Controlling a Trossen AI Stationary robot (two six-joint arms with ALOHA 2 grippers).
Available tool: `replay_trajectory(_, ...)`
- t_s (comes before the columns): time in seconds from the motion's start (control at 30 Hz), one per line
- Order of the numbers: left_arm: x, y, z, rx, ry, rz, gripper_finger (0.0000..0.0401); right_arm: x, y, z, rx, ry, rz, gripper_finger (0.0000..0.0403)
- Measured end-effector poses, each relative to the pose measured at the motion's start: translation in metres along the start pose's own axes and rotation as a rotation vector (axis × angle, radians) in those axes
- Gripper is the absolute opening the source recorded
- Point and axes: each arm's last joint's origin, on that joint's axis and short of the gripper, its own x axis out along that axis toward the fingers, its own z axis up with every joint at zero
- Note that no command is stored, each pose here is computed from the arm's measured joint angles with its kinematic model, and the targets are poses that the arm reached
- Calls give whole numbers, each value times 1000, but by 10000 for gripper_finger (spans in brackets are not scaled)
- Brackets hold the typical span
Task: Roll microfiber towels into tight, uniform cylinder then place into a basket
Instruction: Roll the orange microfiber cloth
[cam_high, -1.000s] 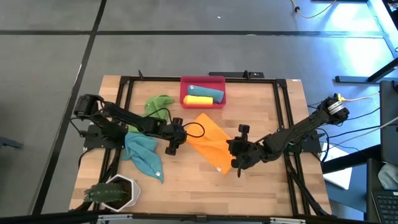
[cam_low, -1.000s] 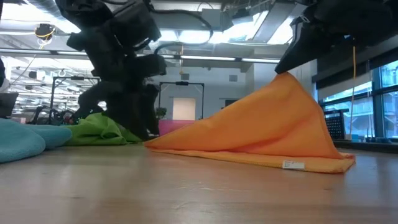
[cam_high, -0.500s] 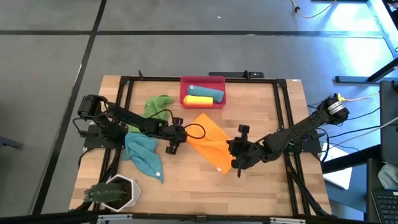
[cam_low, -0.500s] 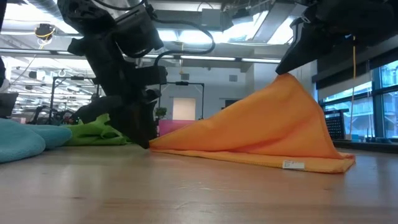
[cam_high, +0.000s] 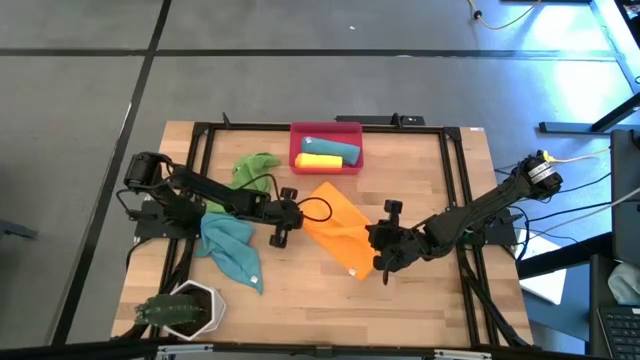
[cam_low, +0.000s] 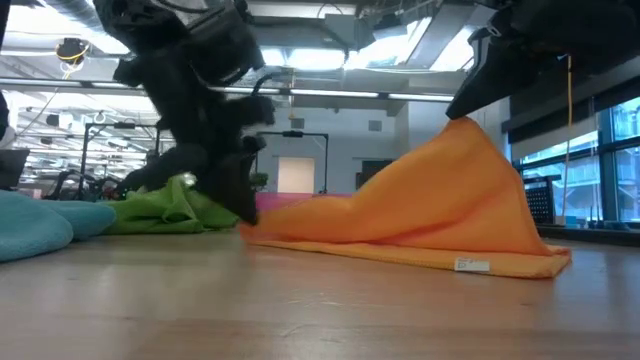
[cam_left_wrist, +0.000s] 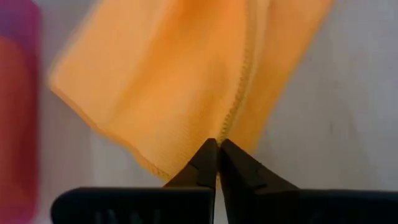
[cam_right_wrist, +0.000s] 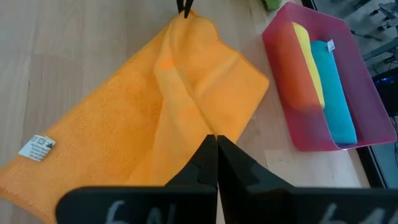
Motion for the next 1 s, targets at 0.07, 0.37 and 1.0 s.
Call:
replay_trajectory(0.07,-6,4,10,8,-38,11,2,-5,-3,-1,14,-1,2,0)
replay_trajectory(0.37,-23,28,46,83,-62,80,0,-32,-25,-2,107,-49,-20,0)
replay_trajectory(1.0,-32,48,57,116,1,237,0,-41,-40,-17,97,29,-125,0)
